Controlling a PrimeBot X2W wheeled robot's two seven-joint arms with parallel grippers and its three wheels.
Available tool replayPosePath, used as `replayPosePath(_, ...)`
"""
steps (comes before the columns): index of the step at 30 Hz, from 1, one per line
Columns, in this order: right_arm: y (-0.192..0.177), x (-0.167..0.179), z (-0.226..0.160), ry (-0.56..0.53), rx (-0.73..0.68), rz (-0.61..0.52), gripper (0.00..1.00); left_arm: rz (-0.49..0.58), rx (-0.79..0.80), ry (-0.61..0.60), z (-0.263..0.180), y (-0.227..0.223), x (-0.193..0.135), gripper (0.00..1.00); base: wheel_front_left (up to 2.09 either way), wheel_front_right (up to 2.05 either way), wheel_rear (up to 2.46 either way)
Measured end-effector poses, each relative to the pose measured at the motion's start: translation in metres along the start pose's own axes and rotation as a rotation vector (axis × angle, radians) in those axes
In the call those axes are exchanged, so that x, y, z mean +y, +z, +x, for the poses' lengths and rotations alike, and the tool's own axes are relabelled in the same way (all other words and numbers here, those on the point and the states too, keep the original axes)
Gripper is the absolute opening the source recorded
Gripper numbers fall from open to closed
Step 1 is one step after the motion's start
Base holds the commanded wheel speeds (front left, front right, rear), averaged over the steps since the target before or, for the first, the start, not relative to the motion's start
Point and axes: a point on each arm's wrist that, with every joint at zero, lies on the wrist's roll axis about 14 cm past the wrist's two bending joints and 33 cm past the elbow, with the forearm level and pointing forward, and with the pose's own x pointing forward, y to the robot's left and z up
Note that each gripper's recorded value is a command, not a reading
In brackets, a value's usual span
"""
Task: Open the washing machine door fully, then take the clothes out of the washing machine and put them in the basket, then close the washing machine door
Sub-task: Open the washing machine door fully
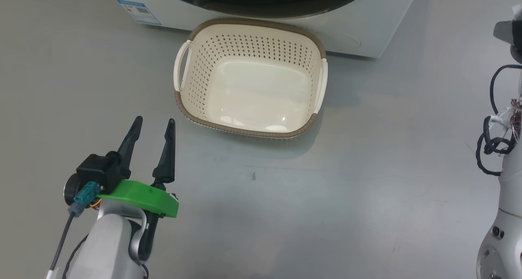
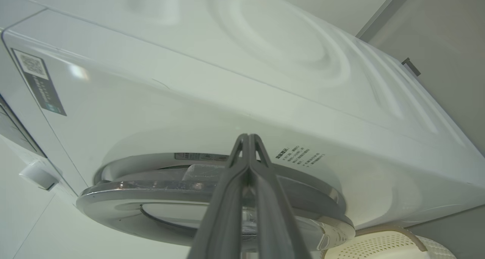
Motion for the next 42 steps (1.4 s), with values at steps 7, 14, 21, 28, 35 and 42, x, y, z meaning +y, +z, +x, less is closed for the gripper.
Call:
replayPosePath(7, -0.022, 0.006, 0.026, 0.052, 0.096, 0.130, 0.00, -0.005, 0.016, 0.031, 0.002, -0.005, 0.010, 1.00, 0.00, 0.00, 0.00)
replayPosePath(14, -0.041, -0.004, 0.043, 0.044, 0.179, 0.221, 0.00, 0.000, 0.027, 0.054, 0.004, -0.009, 0.019, 1.00, 0.00, 0.00, 0.00)
replayPosePath(21, -0.051, 0.003, 0.057, 0.072, 0.239, 0.274, 0.00, 0.000, 0.038, 0.060, 0.006, -0.012, 0.021, 1.00, 0.00, 0.00, 0.00)
replayPosePath(28, -0.069, -0.001, 0.063, 0.059, 0.326, 0.353, 0.00, -0.002, 0.039, 0.070, 0.006, -0.012, 0.025, 1.00, 0.00, 0.00, 0.00)
replayPosePath(35, -0.075, 0.011, 0.070, 0.089, 0.373, 0.388, 0.00, 0.000, 0.041, 0.075, 0.005, -0.012, 0.026, 1.00, 0.00, 0.00, 0.00)
replayPosePath(42, -0.077, 0.009, 0.075, 0.074, 0.397, 0.397, 0.00, -0.013, 0.042, 0.083, 0.004, -0.013, 0.028, 1.00, 0.00, 0.00, 0.00)
